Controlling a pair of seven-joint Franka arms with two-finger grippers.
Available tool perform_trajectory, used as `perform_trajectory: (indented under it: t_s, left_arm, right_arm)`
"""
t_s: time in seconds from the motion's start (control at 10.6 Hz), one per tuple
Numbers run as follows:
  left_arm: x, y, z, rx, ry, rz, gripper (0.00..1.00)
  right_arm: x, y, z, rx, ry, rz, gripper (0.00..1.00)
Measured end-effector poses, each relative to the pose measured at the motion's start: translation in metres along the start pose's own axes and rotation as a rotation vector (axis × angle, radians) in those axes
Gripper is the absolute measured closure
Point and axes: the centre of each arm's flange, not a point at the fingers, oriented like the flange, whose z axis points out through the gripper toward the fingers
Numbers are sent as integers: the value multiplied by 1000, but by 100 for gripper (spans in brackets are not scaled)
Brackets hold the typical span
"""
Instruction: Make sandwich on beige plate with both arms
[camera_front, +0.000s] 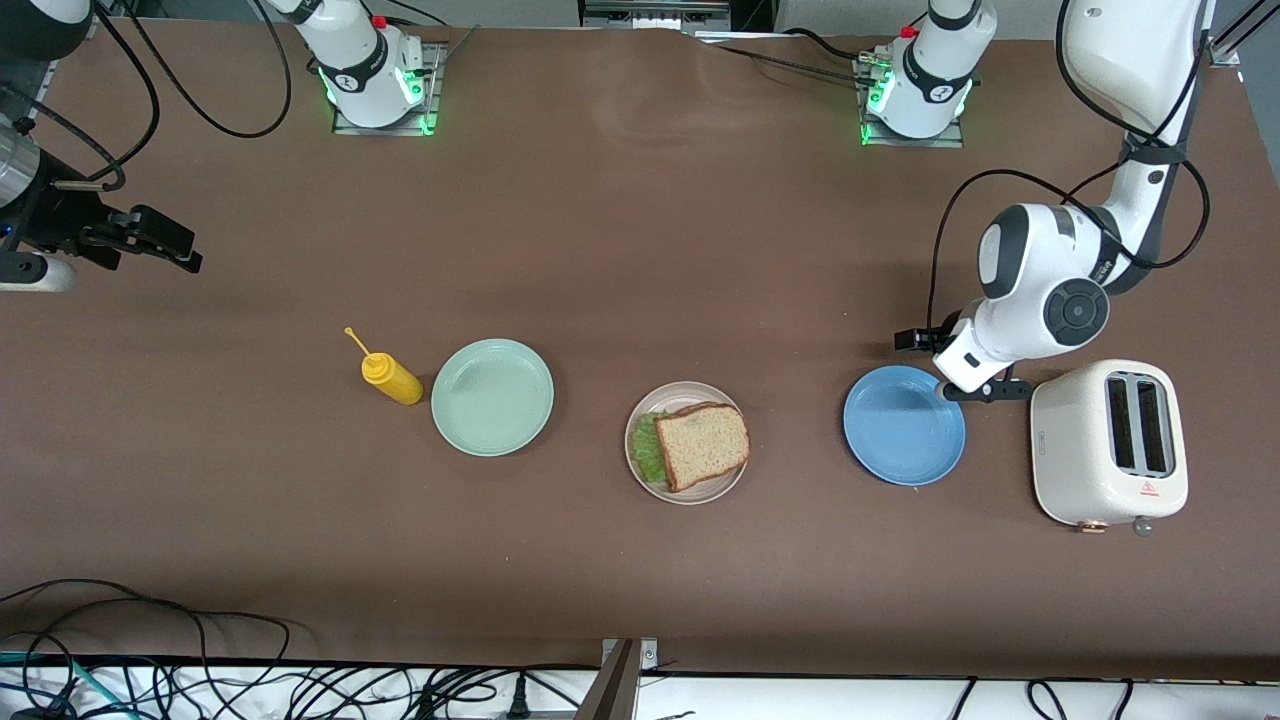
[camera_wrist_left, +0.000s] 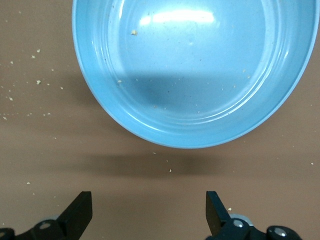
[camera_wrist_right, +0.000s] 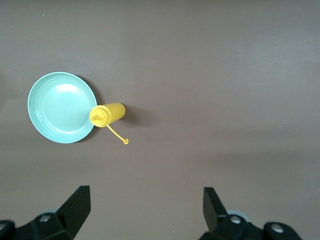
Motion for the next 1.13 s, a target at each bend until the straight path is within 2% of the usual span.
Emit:
perform_trajectory:
  t_s: [0.28,0.66,0.85,1.13]
  left_arm:
    - [-8,0,-16,-7,24,2,0]
    - [-43,-20,-58,41,43,27,0]
    - [-59,-27,-95,33,26,19,0]
    - [-62,-23,-166,30,20,22,0]
  right_arm:
    - [0,-1,-1,-37,3,-11,0]
    - [0,-5,-6,-50,9,-22,0]
    - [-1,-5,-11,-50,5,-22,0]
    - [-4,-5,-26,-50,11,-21,0]
